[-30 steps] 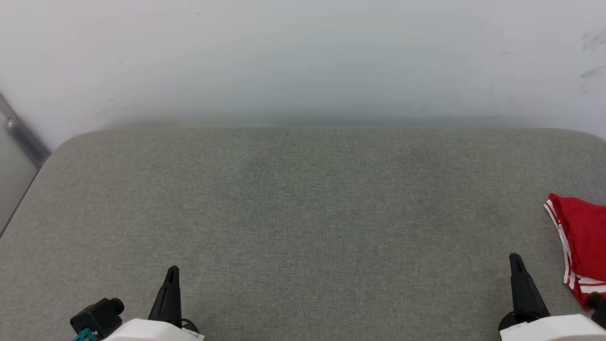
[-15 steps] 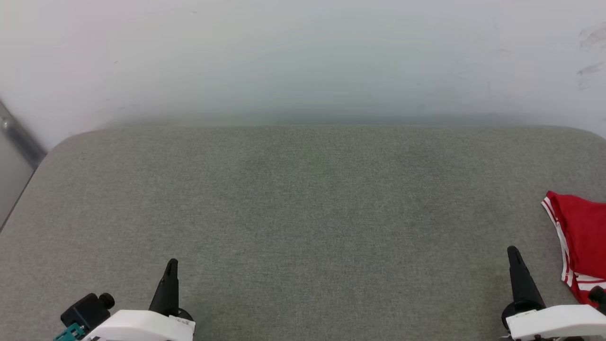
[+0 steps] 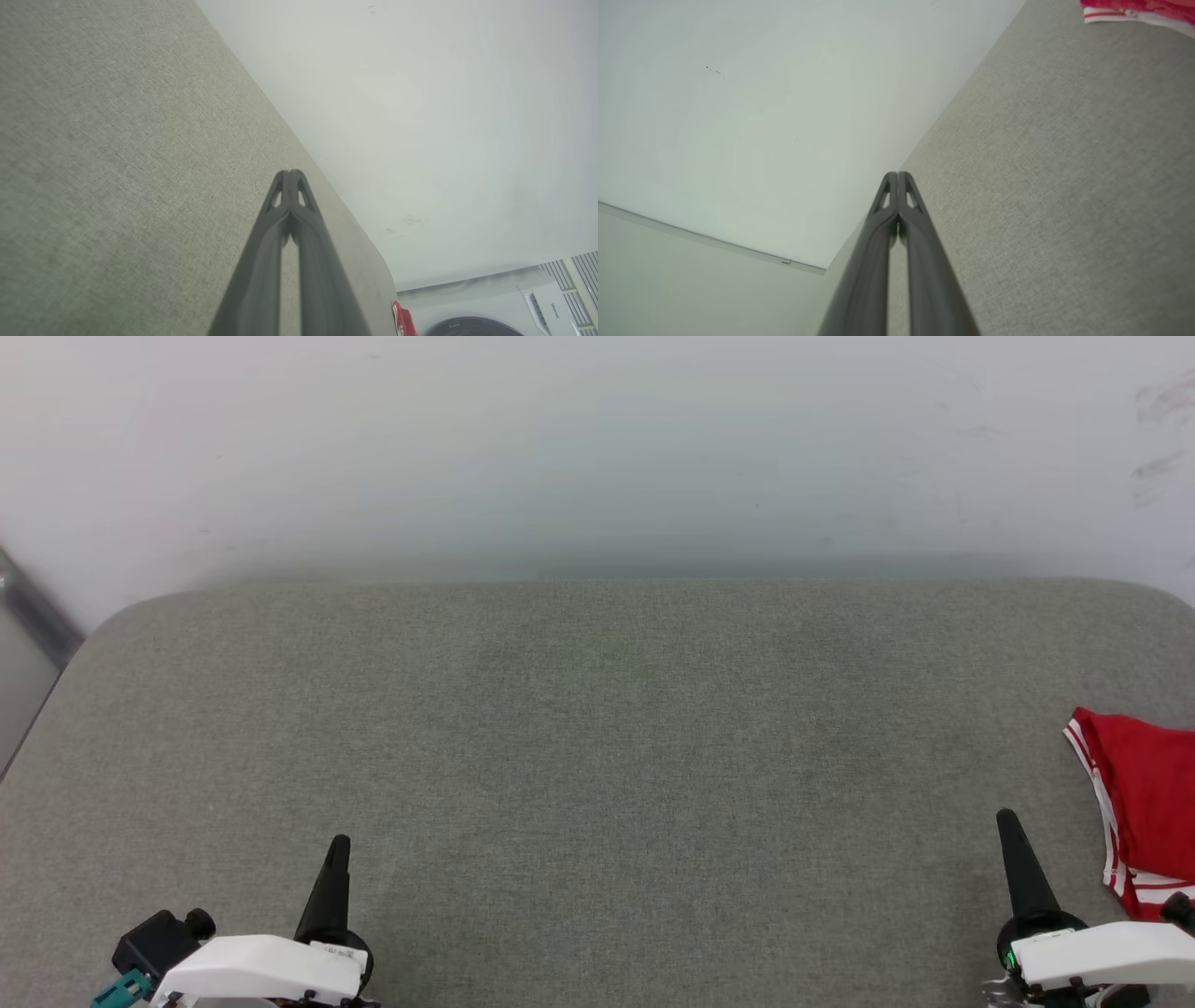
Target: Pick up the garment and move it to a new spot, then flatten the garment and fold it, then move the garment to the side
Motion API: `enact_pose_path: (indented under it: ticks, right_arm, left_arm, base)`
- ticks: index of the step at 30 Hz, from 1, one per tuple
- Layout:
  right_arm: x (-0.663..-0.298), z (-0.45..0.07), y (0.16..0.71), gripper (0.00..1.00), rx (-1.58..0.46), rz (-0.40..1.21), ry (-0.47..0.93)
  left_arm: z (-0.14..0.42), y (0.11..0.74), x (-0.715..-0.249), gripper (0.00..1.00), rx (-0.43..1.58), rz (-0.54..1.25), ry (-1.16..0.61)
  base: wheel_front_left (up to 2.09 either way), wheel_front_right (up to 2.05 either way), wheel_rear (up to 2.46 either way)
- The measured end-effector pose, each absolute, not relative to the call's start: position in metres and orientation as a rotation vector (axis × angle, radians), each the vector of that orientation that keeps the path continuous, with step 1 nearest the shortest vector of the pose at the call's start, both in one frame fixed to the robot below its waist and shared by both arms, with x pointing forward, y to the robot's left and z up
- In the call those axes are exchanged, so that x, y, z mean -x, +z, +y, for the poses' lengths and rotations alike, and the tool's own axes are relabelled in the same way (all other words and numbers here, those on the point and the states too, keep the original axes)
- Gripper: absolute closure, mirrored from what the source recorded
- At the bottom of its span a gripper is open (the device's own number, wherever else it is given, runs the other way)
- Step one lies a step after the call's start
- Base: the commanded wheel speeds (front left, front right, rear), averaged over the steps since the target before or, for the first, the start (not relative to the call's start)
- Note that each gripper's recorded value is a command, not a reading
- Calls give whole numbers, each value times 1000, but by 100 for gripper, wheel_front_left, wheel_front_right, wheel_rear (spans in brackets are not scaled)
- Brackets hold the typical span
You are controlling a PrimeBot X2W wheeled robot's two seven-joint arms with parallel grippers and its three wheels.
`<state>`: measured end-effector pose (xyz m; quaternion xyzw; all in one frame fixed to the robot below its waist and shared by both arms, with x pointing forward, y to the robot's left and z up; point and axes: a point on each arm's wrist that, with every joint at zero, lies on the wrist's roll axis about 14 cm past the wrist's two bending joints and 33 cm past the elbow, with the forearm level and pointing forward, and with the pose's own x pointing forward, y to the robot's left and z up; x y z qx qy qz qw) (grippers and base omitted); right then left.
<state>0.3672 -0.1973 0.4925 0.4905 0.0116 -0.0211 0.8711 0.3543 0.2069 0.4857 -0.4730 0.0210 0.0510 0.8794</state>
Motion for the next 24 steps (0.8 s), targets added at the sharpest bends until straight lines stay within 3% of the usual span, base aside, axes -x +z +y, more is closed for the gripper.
enact_pose_path:
  ticks: [24]
  right_arm:
    - [-377,-198,497,100,-1262,23,-35]
  left_arm:
    - [205,492,-369,100,1241,35,76]
  base:
    - [0,0,0]
